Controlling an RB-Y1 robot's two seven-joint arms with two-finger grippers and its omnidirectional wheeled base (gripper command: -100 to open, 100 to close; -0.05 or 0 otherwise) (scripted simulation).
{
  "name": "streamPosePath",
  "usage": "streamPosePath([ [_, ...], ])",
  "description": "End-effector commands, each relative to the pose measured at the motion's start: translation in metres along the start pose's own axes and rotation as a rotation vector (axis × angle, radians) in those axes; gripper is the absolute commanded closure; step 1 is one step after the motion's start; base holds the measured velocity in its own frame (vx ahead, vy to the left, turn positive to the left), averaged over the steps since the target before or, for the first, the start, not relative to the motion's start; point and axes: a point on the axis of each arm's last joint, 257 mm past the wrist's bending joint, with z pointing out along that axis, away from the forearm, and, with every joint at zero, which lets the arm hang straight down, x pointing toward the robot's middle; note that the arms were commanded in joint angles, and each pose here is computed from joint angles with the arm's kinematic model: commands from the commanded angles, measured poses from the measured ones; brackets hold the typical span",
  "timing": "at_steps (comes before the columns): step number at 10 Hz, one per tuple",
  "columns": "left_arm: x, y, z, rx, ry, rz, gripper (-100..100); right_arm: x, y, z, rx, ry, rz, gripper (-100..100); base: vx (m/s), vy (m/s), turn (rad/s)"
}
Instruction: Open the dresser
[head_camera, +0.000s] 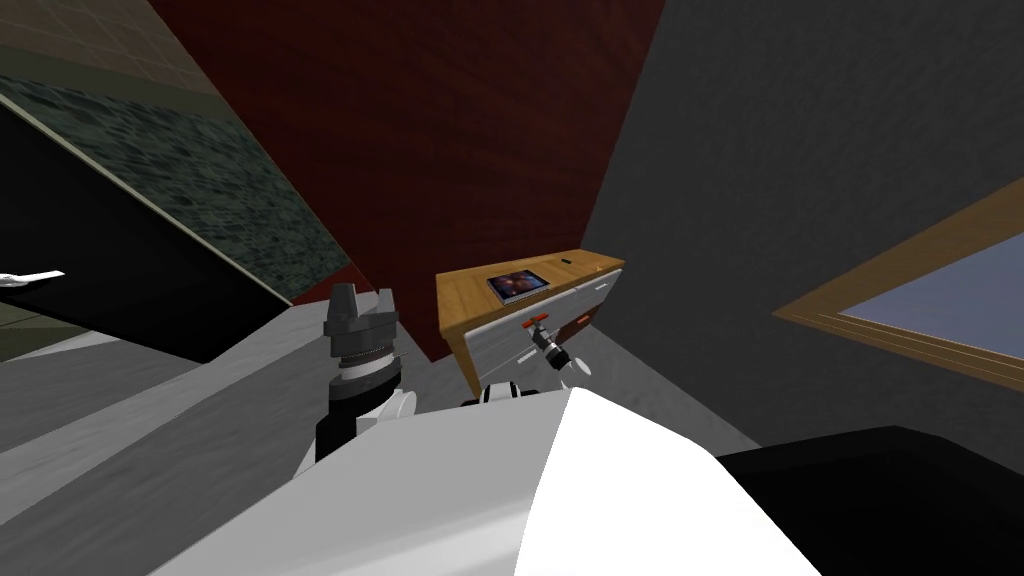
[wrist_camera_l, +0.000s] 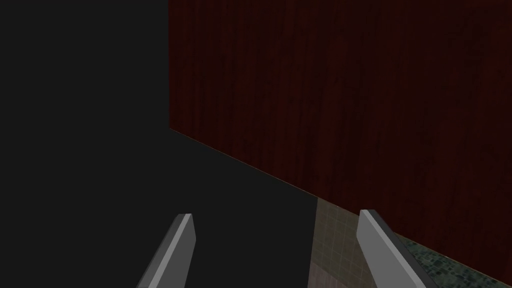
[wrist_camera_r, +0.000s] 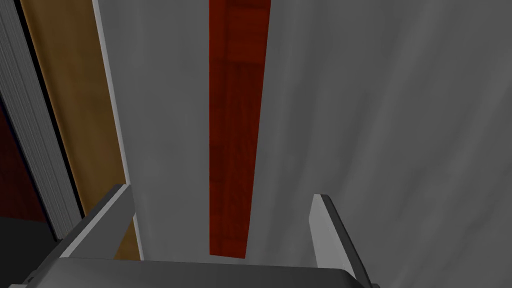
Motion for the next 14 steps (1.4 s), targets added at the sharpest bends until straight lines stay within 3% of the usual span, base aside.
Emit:
streamPosePath([
  [1,0.0,0.0,0.0,0.0,0.0,0.0,0,0.002,-0.002,-0.002,0.001,-0.003,0.0,100,-0.08,-0.019,-0.012],
  [6,0.0,0.0,0.0,0.0,0.0,0.0,0,0.005,-0.003,-0.005,-0.003,-0.009,0.002,100,-0.149,-0.048,-0.013],
  [7,0.0,0.0,0.0,0.0,0.0,0.0,0,0.007,-0.003,-0.011,-0.004,-0.013,0.003,100,-0.137,-0.049,-0.03],
  [11,0.0,0.0,0.0,0.0,0.0,0.0,0,0.009,-0.003,-0.016,-0.007,-0.014,0.003,100,-0.157,-0.046,-0.024],
  [12,0.0,0.0,0.0,0.0,0.0,0.0,0,0.022,-0.009,-0.014,-0.016,-0.007,0.006,-100,-0.053,0.018,0.045],
  [14,0.0,0.0,0.0,0.0,0.0,0.0,0,0.028,-0.014,-0.012,-0.016,-0.004,0.006,-100,-0.037,0.025,0.017],
])
